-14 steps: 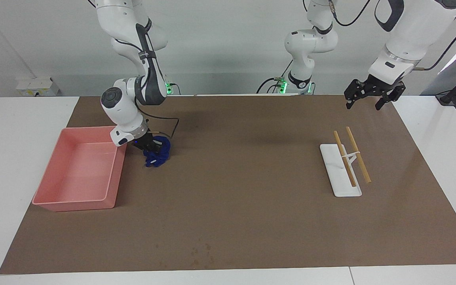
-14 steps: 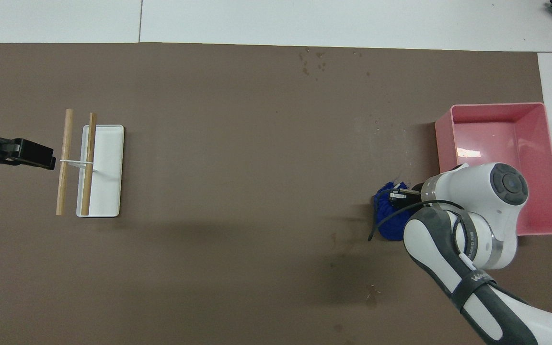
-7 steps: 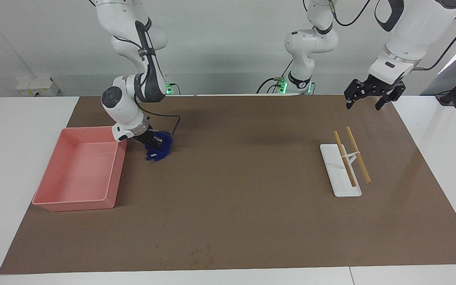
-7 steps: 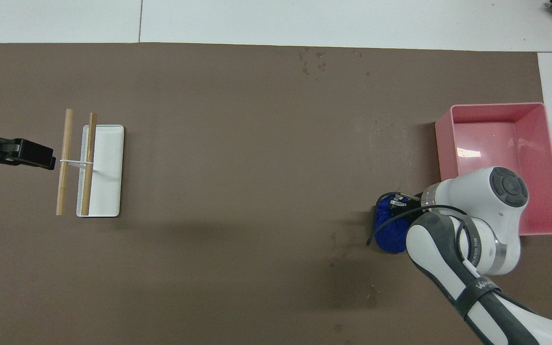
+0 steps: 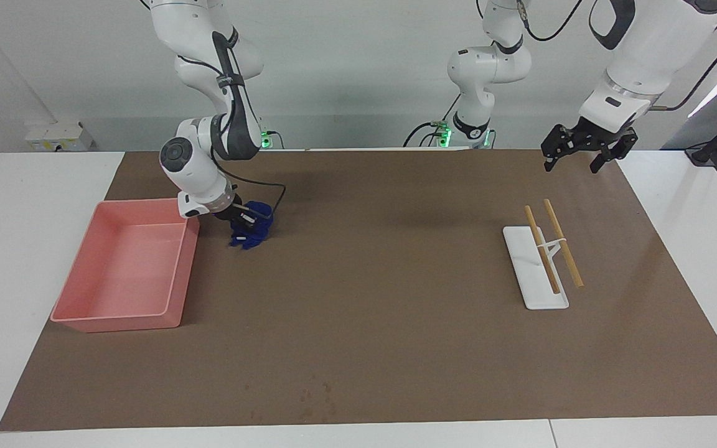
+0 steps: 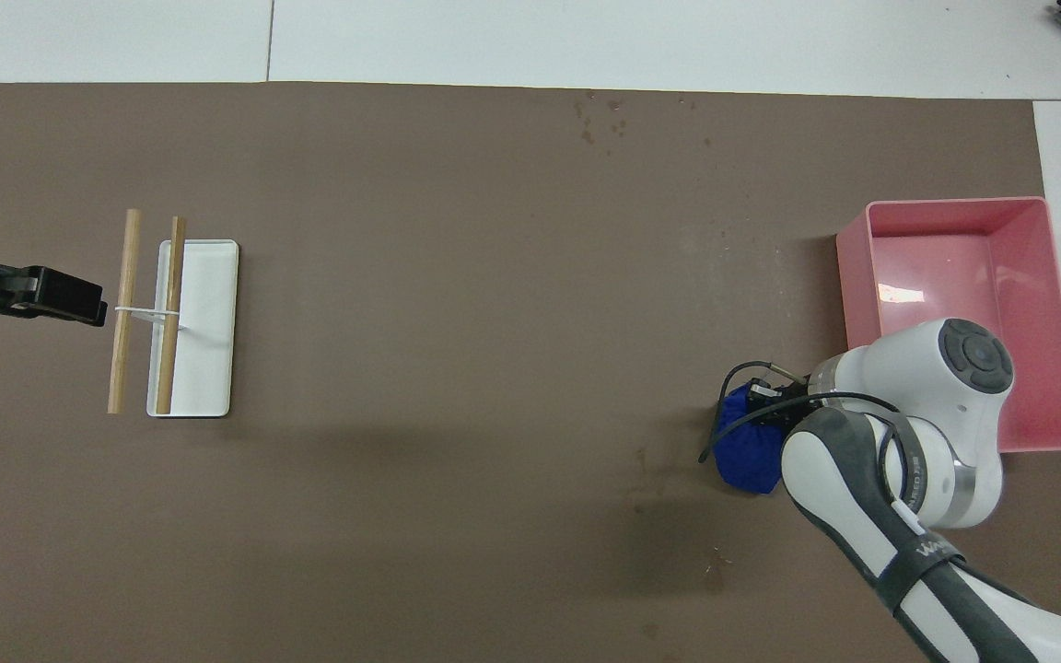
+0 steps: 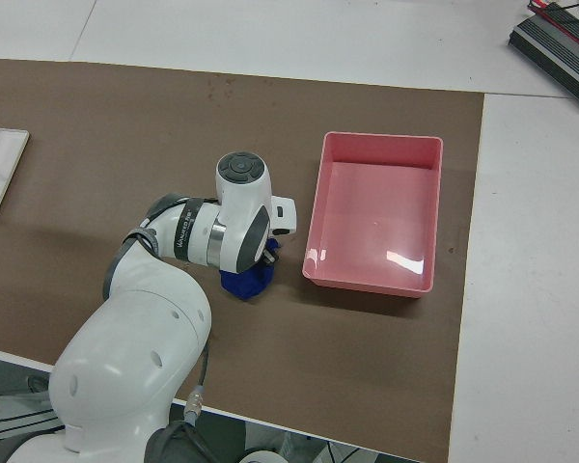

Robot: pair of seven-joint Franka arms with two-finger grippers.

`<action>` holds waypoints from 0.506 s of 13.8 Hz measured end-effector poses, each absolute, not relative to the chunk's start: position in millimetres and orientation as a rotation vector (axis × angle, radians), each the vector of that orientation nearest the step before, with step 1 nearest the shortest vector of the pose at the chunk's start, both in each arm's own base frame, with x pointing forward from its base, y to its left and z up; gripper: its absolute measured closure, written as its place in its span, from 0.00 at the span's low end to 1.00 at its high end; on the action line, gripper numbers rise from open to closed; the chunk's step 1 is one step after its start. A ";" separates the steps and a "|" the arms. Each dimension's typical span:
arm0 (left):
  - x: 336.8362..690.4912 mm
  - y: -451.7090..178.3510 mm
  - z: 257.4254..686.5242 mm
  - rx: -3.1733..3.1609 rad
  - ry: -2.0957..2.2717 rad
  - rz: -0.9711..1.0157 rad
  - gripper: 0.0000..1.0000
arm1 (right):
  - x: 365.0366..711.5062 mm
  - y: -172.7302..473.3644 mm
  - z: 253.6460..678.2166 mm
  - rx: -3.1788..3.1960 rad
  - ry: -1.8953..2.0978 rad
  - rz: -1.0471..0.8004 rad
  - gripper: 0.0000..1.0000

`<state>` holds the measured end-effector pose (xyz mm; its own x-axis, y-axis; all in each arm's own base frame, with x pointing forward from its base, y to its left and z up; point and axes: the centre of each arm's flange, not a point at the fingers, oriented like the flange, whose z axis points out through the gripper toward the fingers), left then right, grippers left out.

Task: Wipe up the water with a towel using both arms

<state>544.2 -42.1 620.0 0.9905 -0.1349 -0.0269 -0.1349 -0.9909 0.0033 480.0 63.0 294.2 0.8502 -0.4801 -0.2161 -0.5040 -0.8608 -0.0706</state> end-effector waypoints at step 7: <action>544.2 -42.1 620.0 3.133 -0.212 -0.042 0.00 | 529.7 59.8 324.1 -3.223 0.302 0.061 0.83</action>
